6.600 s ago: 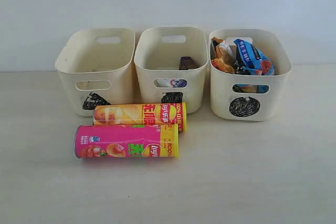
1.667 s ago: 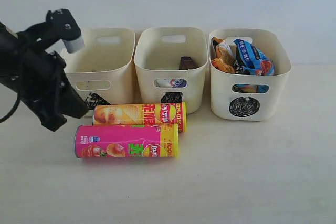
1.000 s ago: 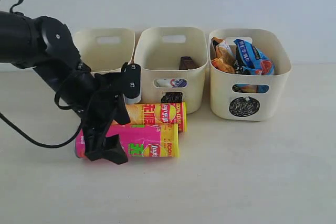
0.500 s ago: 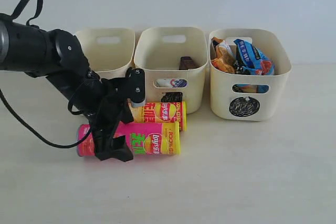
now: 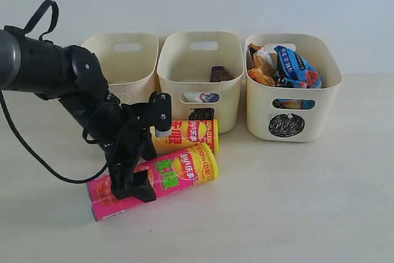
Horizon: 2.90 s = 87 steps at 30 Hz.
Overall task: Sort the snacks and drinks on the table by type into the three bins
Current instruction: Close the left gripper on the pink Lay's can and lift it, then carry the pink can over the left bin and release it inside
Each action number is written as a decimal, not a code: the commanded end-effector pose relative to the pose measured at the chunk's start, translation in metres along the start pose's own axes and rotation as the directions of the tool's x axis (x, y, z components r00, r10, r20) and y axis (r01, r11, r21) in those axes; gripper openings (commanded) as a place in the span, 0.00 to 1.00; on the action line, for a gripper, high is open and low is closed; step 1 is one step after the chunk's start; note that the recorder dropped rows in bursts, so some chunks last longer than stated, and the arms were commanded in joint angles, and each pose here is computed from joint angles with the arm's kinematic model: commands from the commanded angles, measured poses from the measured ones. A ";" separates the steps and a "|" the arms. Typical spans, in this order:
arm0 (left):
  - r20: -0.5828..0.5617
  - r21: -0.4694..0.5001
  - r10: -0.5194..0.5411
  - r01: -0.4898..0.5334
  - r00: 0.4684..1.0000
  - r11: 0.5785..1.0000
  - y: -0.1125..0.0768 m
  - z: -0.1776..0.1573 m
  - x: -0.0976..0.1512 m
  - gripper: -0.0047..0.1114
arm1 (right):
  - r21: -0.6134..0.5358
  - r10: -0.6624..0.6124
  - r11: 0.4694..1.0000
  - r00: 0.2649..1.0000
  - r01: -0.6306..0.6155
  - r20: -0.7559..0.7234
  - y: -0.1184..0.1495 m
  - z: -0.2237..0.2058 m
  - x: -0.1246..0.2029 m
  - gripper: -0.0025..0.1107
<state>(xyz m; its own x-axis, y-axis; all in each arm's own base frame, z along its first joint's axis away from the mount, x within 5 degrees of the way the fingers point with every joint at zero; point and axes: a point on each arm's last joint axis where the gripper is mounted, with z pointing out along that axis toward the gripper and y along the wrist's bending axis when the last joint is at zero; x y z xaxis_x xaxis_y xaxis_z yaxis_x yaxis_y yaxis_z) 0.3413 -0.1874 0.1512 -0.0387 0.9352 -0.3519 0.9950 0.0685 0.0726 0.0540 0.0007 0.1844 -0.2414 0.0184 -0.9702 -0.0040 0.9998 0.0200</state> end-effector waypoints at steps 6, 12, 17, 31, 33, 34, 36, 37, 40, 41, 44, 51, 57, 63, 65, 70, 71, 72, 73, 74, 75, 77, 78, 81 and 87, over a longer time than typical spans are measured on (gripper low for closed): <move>-0.054 0.060 -0.076 0.079 0.996 0.995 -0.010 0.027 -0.002 0.68 | 0.003 0.002 1.000 1.000 -0.002 0.007 0.000 0.000 0.001 0.02; -0.078 0.098 -0.089 0.097 0.993 0.990 -0.014 0.026 0.000 0.07 | 0.003 0.002 1.000 1.000 -0.002 0.007 0.000 0.000 0.001 0.02; -0.072 0.105 -0.099 0.106 0.992 0.989 -0.015 0.022 -0.002 0.07 | 0.003 0.002 1.000 1.000 -0.002 0.007 0.000 0.000 0.001 0.02; -0.090 0.224 -0.109 0.127 0.990 0.966 -0.037 -0.035 -0.012 0.07 | 0.003 0.002 1.000 1.000 -0.002 0.007 0.000 0.000 0.001 0.02; -0.073 0.192 -0.142 0.154 0.987 0.969 -0.039 -0.050 -0.016 0.07 | 0.003 0.002 1.000 1.000 -0.002 0.007 0.000 0.000 0.001 0.02; -0.061 0.173 -0.154 0.162 0.986 0.972 -0.040 -0.059 -0.018 0.07 | 0.003 0.002 1.000 1.000 -0.002 0.007 0.000 0.000 0.001 0.02; -0.023 0.110 -0.187 0.188 0.982 0.976 -0.037 -0.076 -0.018 0.07 | 0.003 0.002 1.000 1.000 -0.002 0.007 0.000 0.000 0.001 0.02; 0.002 0.069 -0.211 0.210 0.978 0.975 -0.034 -0.083 -0.018 0.07 | 0.003 0.002 1.000 1.000 -0.002 0.007 0.000 0.000 0.001 0.02; 0.097 -0.065 -0.295 0.302 0.951 0.951 -0.023 -0.108 -0.014 0.07 | 0.004 0.000 1.000 1.000 0.000 0.013 0.000 0.000 0.000 0.02; 0.137 -0.109 -0.329 0.345 0.934 0.932 -0.017 -0.119 -0.013 0.07 | 0.004 -0.001 1.000 1.000 0.001 0.011 0.000 0.000 0.000 0.02; 0.252 -0.192 -0.435 0.485 0.864 0.853 0.000 -0.146 -0.011 0.07 | 0.004 -0.001 1.000 1.000 0.001 0.009 0.000 0.000 0.000 0.02; 0.528 -0.319 -0.475 0.683 0.704 0.657 0.043 -0.190 -0.011 0.07 | 0.004 -0.001 1.000 1.000 0.001 0.009 0.000 0.000 0.000 0.02; 0.656 -0.346 -0.451 0.772 0.605 0.533 0.092 -0.195 -0.005 0.07 | 0.004 -0.001 1.000 1.000 0.001 0.009 0.000 0.000 0.000 0.02; 0.705 -0.306 -0.479 0.834 0.523 0.460 0.135 -0.180 0.004 0.07 | 0.004 -0.001 1.000 1.000 0.001 0.009 0.000 0.000 0.000 0.02; 0.710 -0.299 -0.484 0.841 0.512 0.450 0.146 -0.174 0.005 0.07 | 0.004 -0.001 1.000 1.000 0.001 0.009 0.000 0.000 0.000 0.02; 0.711 -0.290 -0.503 0.857 0.491 0.426 0.165 -0.148 0.013 0.07 | 0.004 -0.001 1.000 1.000 0.001 0.009 0.000 0.000 0.000 0.02; 0.716 -0.280 -0.511 0.866 0.476 0.414 0.168 -0.143 0.015 0.07 | 0.004 -0.001 1.000 1.000 0.001 0.009 0.000 0.000 0.000 0.02; 0.716 -0.273 -0.519 0.871 0.467 0.407 0.170 -0.138 0.016 0.07 | 0.004 -0.001 1.000 1.000 0.001 0.009 0.000 0.000 0.000 0.02; 0.715 -0.272 -0.523 0.874 0.464 0.403 0.172 -0.133 0.018 0.07 | 0.004 -0.001 1.000 1.000 0.001 0.009 0.000 0.000 0.000 0.02; 0.715 -0.273 -0.524 0.875 0.462 0.399 0.174 -0.128 0.019 0.07 | 0.004 -0.001 1.000 1.000 0.001 0.009 0.000 0.000 0.000 0.02; 0.714 -0.274 -0.527 0.876 0.462 0.397 0.176 -0.124 0.021 0.07 | 0.004 -0.001 1.000 1.000 0.001 0.009 0.000 0.000 0.000 0.02; 0.709 -0.274 -0.534 0.878 0.460 0.392 0.178 -0.115 0.024 0.07 | 0.004 -0.001 1.000 1.000 0.001 0.009 0.000 0.000 0.000 0.02; 0.709 -0.276 -0.536 0.879 0.459 0.389 0.180 -0.110 0.025 0.08 | 0.004 -0.001 1.000 1.000 0.001 0.009 0.000 0.000 0.000 0.02; 0.700 -0.275 -0.547 0.881 0.458 0.385 0.182 -0.101 0.029 0.16 | 0.004 -0.001 1.000 1.000 0.001 0.009 0.000 0.000 0.000 0.02; 0.686 -0.273 -0.566 0.883 0.457 0.382 0.185 -0.087 0.034 0.53 | 0.004 -0.001 1.000 1.000 0.001 0.009 0.000 0.000 0.000 0.02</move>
<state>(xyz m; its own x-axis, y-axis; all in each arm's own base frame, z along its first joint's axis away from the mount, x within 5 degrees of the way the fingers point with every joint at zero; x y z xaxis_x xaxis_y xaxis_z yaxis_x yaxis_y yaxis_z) 0.5131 -0.1154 0.2323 -0.5312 0.1662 -0.8308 0.3354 0.9417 -0.0261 0.0540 0.0006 0.1844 -0.2414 0.0190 -0.9702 -0.0017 0.9998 0.0200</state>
